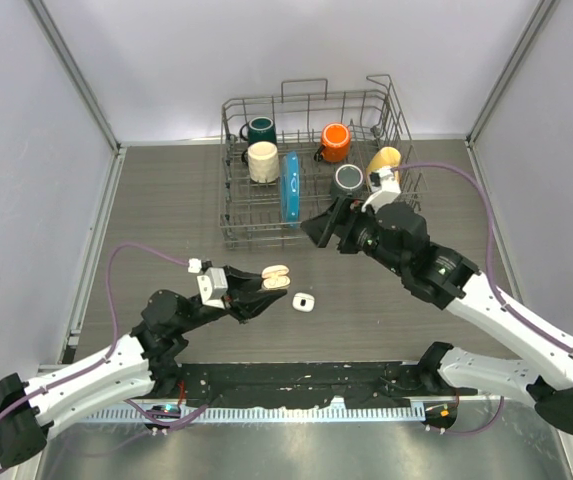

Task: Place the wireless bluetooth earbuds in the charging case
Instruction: Close the charging case.

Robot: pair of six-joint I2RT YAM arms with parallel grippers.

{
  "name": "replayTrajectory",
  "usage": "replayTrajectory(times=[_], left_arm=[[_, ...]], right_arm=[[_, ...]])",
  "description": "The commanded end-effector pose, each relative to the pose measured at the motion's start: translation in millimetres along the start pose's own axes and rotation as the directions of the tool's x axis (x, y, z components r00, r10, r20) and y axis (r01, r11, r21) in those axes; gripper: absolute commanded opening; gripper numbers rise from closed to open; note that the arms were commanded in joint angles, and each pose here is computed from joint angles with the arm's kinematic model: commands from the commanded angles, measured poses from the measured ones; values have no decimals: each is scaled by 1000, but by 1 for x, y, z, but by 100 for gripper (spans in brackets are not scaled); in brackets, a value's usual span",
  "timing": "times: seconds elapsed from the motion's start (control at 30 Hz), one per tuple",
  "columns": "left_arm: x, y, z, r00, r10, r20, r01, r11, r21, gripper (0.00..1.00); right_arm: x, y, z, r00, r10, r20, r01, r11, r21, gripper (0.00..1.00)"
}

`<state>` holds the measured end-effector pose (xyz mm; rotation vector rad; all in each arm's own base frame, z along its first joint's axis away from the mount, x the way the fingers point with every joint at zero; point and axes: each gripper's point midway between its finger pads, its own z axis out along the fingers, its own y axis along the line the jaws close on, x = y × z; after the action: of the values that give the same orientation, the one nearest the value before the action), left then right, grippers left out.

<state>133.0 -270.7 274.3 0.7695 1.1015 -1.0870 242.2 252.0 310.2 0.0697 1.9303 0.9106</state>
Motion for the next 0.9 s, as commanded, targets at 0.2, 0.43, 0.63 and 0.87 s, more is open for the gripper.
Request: replayTrajectory(times=[0.2,0.43,0.63,0.87], left_arm=[[-16,-5,12,999,42,17,-43,998,50,0],[-13,-3,18,999,37,12,-38,998,47,0],[-13,3,21,999,39,16,-40,999,23,0],[-5,14,24,1000,20,6,-20,999,-35,0]], right_arm=[[46,39,7,976,-67,-206,14,968,-252,88],[77,33,2,943,-109,-313,13,956,-293,88],[104,22,-24,902,-185,-390,37,933,-358,88],[101,14,-43,903,-239,-356,97,922,-375,88]])
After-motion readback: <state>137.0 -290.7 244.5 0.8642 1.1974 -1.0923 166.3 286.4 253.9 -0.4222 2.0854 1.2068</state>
